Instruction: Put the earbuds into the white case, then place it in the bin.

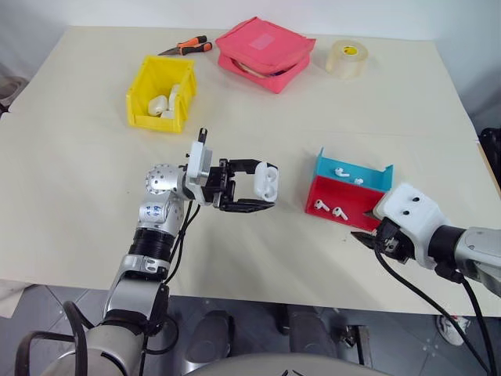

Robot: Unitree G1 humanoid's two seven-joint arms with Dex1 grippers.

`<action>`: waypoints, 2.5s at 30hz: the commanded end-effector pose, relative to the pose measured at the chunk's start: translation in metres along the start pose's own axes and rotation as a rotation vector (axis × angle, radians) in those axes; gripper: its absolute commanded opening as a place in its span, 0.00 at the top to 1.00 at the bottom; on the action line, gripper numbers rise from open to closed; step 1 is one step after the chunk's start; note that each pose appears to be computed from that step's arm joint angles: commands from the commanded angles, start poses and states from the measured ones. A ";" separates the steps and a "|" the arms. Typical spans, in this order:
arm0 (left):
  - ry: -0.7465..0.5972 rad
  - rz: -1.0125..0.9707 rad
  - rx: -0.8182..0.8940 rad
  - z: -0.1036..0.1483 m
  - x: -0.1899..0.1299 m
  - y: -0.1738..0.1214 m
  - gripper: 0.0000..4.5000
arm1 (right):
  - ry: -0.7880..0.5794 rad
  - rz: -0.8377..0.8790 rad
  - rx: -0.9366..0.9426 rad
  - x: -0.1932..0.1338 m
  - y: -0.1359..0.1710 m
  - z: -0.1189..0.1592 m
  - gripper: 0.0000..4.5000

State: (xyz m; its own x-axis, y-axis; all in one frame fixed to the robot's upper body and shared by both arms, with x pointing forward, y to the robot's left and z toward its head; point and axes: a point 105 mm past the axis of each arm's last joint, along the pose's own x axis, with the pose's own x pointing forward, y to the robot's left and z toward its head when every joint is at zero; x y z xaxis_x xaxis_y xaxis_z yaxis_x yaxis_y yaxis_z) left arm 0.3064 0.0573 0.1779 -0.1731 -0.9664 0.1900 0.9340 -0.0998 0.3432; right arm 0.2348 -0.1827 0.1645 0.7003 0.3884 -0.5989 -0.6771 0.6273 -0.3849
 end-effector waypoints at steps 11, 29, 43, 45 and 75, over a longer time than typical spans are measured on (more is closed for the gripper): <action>0.063 0.026 -0.020 -0.004 0.000 -0.023 0.38 | 0.094 0.014 -0.010 0.037 -0.018 0.009 0.48; 0.091 0.039 0.013 -0.002 0.002 -0.031 0.38 | 0.183 0.038 0.023 0.054 -0.029 0.001 0.48; 0.100 0.054 0.013 -0.003 0.002 -0.030 0.38 | 0.218 0.062 0.159 0.061 -0.025 -0.004 0.48; 0.100 0.056 0.014 -0.003 0.002 -0.030 0.38 | 0.221 0.063 0.171 0.062 -0.024 -0.004 0.48; 0.090 0.034 0.001 -0.004 0.002 -0.028 0.38 | 0.116 0.049 0.086 0.052 -0.028 0.008 0.90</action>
State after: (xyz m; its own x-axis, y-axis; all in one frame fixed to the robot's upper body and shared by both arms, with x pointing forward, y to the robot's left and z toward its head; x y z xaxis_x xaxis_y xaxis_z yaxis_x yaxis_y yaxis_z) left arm 0.2838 0.0602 0.1572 -0.0808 -0.9910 0.1064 0.9522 -0.0452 0.3021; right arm 0.2917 -0.1772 0.1312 0.5859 0.3108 -0.7484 -0.6808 0.6898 -0.2464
